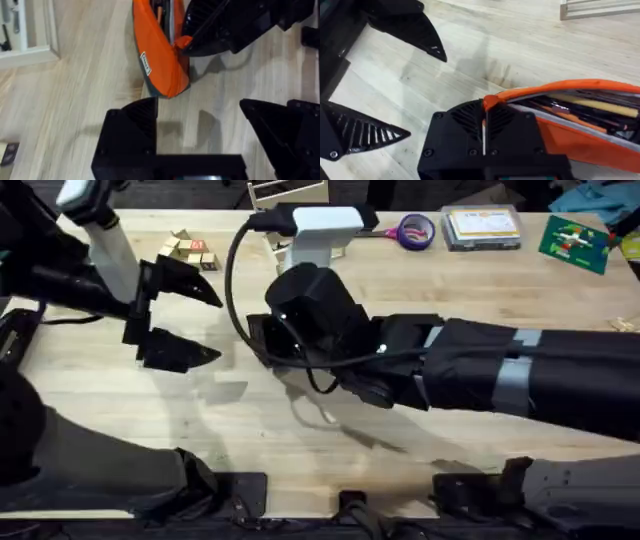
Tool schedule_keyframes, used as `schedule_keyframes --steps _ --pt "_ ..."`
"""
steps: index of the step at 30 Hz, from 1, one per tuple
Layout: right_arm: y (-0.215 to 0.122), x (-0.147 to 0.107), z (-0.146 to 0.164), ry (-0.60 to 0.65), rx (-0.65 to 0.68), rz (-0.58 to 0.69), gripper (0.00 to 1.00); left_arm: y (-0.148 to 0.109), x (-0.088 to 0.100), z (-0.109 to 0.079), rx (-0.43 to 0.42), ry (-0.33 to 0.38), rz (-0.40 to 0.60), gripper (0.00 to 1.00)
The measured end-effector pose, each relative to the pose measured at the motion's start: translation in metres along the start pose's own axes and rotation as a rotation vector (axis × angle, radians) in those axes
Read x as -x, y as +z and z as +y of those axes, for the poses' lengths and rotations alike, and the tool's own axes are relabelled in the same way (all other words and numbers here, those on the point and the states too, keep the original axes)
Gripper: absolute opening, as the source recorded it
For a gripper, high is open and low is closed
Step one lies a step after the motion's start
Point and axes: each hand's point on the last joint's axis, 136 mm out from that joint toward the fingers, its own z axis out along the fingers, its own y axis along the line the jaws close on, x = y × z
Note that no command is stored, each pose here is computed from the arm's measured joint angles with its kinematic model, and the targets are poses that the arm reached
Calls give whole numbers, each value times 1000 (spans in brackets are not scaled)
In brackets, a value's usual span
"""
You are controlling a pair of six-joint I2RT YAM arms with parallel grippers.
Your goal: Unzip the bag, pick up the pens from the table one at a time and place them inside, then zip the bag closed.
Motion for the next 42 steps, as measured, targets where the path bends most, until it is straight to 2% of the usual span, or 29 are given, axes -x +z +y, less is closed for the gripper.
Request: schedule_keyframes --steps 9,15,23,34,35,39,42 --pt "1 3 -4 5 -7 -5 30 27 -3 2 -114 -11 -13 994" --pt "1 3 -4 5 -6 -5 30 42 -9 8 -150 -2 -11 993" --pt "1 3 -4 6 -6 -5 31 62 -14 35 -99 -26 19 994" --pt "1 3 -3 6 -6 -6 30 93 4 42 -118 -15 51 986" --pt "1 3 -3 6 -5 -6 30 94 4 42 -117 -22 52 943" --pt "1 3 -3 6 -6 -6 30 95 5 43 -115 -52 55 472" --pt "1 4 -6 9 -11 -8 30 95 4 41 -121 -73 56 194"
